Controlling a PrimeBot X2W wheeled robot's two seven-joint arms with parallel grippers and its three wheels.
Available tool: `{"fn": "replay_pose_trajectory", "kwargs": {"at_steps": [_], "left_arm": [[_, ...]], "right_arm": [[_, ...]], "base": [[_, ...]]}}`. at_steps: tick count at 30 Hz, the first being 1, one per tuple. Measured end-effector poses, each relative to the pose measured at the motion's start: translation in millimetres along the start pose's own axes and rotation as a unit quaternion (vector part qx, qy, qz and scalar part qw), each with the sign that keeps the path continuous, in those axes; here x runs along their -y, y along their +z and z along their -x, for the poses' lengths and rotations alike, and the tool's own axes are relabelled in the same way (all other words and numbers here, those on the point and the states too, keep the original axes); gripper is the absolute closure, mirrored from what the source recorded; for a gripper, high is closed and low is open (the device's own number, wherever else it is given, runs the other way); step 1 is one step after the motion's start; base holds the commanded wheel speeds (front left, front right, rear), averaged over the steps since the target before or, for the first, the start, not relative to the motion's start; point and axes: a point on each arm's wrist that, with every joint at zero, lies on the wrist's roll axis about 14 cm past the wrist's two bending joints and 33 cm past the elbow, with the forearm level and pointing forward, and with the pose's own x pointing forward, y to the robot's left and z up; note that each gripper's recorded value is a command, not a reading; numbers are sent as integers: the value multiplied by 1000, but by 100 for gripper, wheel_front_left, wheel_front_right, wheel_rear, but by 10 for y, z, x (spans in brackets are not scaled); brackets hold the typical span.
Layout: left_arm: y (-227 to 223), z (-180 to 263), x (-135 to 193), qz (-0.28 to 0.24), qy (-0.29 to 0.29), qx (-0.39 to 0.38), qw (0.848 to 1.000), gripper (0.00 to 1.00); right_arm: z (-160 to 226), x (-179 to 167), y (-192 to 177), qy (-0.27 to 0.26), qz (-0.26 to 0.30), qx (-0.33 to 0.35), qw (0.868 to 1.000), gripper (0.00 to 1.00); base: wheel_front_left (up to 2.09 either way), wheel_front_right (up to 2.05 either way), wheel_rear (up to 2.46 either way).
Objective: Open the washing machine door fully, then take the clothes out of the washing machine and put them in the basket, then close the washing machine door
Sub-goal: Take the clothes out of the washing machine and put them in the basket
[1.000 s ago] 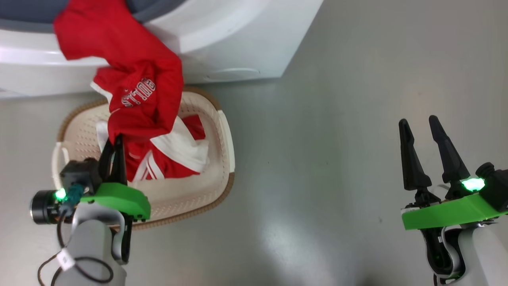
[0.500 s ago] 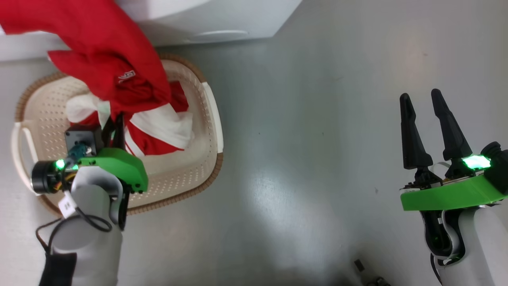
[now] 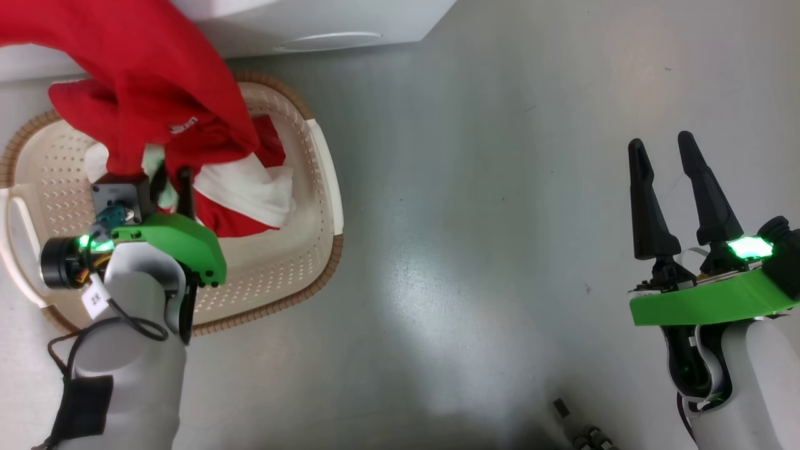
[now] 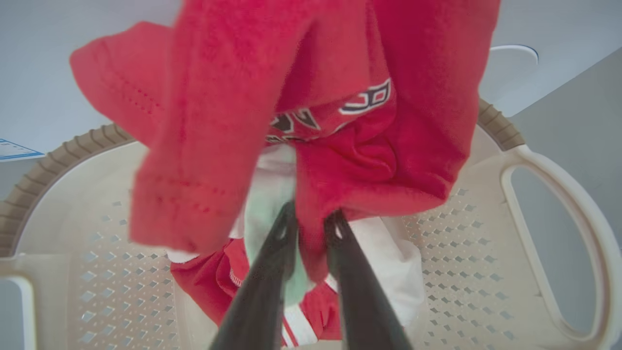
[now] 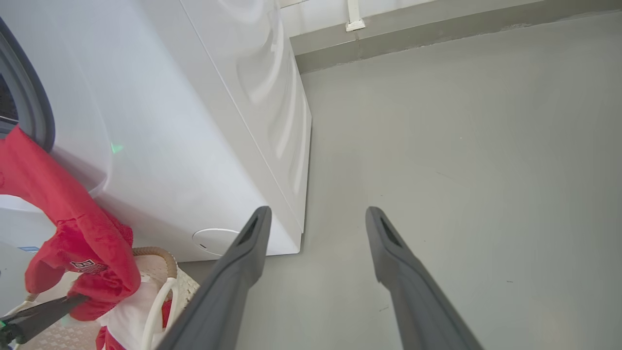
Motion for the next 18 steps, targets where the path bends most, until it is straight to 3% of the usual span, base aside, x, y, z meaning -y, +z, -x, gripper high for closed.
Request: {"fn": "replay_pose_trajectory", "kwargs": {"at_steps": [18], "left_arm": [[688, 397, -144, 15, 21, 121, 992, 0]], "right_arm": [[6, -184, 229, 32, 6, 24, 999, 0]], "base": [[0, 0, 0]]}}
